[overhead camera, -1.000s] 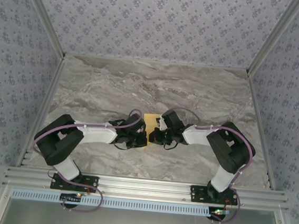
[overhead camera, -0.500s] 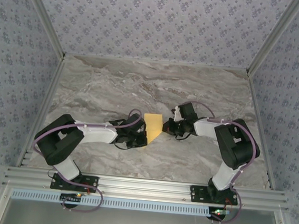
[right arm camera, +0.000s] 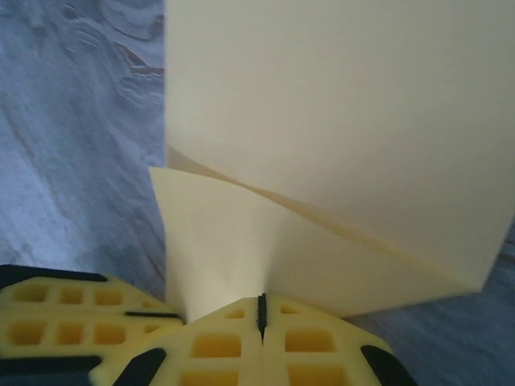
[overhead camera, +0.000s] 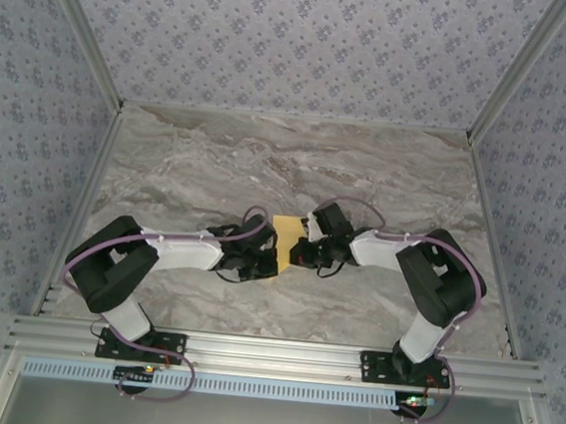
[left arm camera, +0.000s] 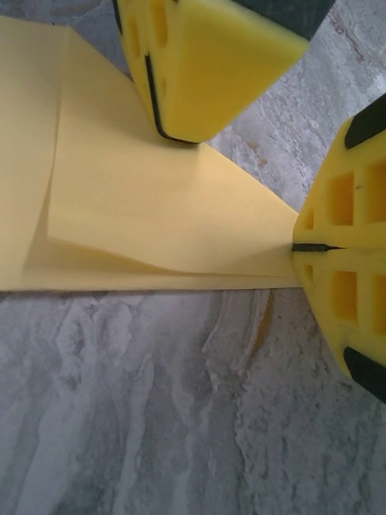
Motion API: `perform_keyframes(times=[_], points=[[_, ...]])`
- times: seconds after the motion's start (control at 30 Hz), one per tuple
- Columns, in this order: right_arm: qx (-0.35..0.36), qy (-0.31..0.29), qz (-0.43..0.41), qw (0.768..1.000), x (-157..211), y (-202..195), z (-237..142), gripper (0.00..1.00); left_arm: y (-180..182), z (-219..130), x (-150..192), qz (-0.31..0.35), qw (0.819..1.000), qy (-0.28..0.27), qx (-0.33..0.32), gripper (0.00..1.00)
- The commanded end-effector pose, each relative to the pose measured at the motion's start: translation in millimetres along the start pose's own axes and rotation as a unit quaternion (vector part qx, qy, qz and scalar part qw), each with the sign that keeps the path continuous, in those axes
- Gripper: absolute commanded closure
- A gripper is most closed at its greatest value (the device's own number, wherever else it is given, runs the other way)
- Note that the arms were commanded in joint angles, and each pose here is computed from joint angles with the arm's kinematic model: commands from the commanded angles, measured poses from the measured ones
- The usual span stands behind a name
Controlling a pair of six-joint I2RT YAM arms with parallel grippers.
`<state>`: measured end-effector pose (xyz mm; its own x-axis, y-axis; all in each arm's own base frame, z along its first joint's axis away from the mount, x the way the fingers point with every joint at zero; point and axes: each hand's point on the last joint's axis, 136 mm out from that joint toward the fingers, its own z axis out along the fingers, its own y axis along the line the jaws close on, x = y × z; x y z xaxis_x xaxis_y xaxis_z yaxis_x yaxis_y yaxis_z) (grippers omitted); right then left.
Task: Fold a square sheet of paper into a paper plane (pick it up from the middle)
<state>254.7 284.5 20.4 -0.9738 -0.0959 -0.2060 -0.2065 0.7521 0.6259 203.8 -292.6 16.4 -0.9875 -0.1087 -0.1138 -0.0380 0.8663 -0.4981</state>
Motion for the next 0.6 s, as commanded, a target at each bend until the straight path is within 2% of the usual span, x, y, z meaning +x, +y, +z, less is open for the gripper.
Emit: perform_keyframes(times=[0.0, 0.3, 0.43, 0.57], points=[[0.01, -0.003, 0.011, 1.0, -10.9, -7.0, 5.0, 1.0, 60.0, 6.7, 30.1, -0.018, 0.992, 0.048, -0.112, 1.0], [0.103, -0.048, 0.113, 0.987, -45.2, -87.7, -21.9, 1.0, 61.7, 6.7, 33.2, -0.011, 0.992, 0.055, -0.111, 1.0], [0.121, -0.074, 0.096, 0.985, -55.5, -81.0, -41.0, 1.0, 49.5, 3.4, 28.4, 0.009, 0.994, 0.052, -0.092, 1.0], [0.106, -0.089, 0.062, 0.989, -60.2, -53.5, -49.3, 1.0, 17.9, -12.0, 11.6, 0.05, 0.998, 0.019, -0.044, 0.99]])
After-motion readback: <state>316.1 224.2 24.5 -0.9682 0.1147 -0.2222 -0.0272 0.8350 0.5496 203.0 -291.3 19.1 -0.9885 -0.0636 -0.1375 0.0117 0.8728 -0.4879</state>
